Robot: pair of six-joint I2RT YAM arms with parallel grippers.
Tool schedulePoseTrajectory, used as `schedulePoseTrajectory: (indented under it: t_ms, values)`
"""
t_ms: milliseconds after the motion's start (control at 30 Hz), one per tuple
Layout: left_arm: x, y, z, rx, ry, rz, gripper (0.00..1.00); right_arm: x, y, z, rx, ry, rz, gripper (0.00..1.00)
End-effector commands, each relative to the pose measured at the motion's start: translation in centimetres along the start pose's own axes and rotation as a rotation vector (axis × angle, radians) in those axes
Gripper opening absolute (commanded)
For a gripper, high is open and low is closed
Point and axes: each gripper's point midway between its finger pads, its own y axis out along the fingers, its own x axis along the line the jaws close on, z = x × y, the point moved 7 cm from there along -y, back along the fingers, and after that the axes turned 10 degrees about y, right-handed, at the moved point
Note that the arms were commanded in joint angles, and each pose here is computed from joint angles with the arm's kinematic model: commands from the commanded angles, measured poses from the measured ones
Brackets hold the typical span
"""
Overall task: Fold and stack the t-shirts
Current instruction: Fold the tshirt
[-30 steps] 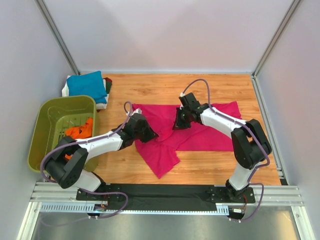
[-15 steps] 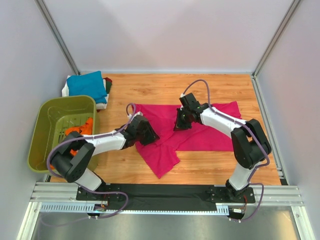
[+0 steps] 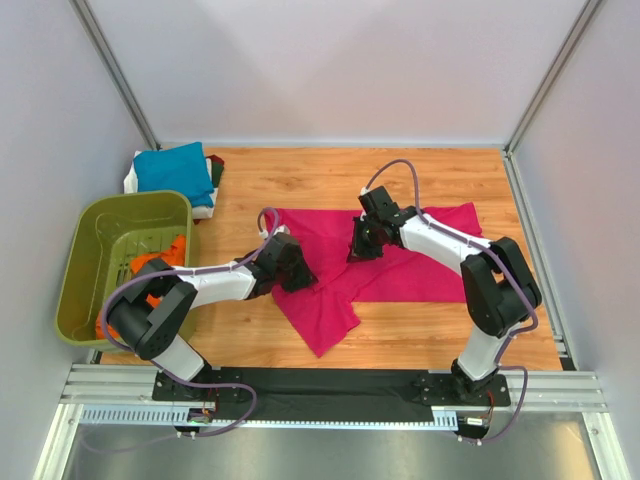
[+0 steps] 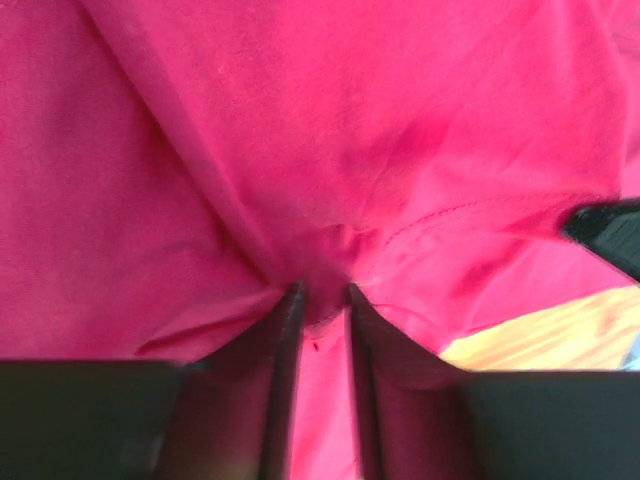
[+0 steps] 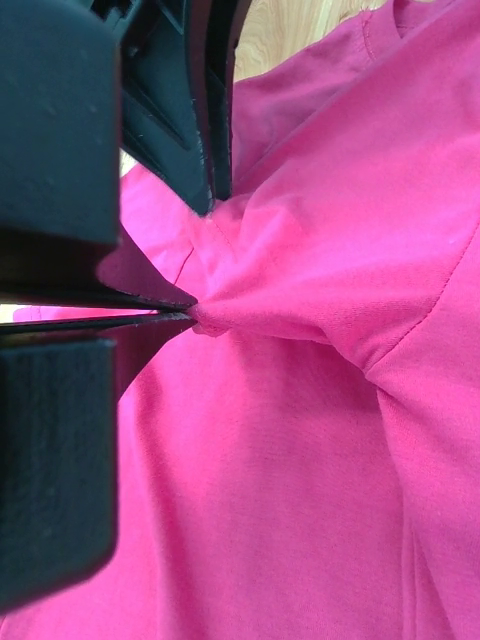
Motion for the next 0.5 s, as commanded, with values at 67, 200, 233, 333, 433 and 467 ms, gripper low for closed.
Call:
schedulePoseTrajectory:
  t_ms: [67, 200, 233, 333, 433, 467]
  values:
    - [0.1, -0.3, -0.2, -0.023, 0.037, -0.032, 0.1, 0.7, -0.1, -0.9, -0.021, -0.012, -0.007, 0.0]
    - [0.6, -0.4, -0.3, -0.007, 0.04, -0.107, 0.0, -0.3, 0.2, -0.4, 0.003, -0.013, 0.037, 0.01]
    - [0.6, -0.7, -0.5, -0.012, 0.037, -0.117, 0.0, -0.8, 0.3, 0.2, 0.017, -0.011, 0.053, 0.01]
    - [1.1, -1.5, -0.6, -0.033, 0.029, -0.153, 0.0, -1.9, 0.7, 0.9, 0.035, -0.011, 0.095, 0.01]
    - [0.8, -2.2, -0.9, -0.046, 0.038, -0.141, 0.0, -2.6, 1.4, 1.3, 0.063, -0.009, 0.111, 0.09]
    - [0.7, -2.3, -0.9, -0.041, 0.049, -0.133, 0.0, -2.5, 1.4, 1.4, 0.071, -0.008, 0.105, 0.12]
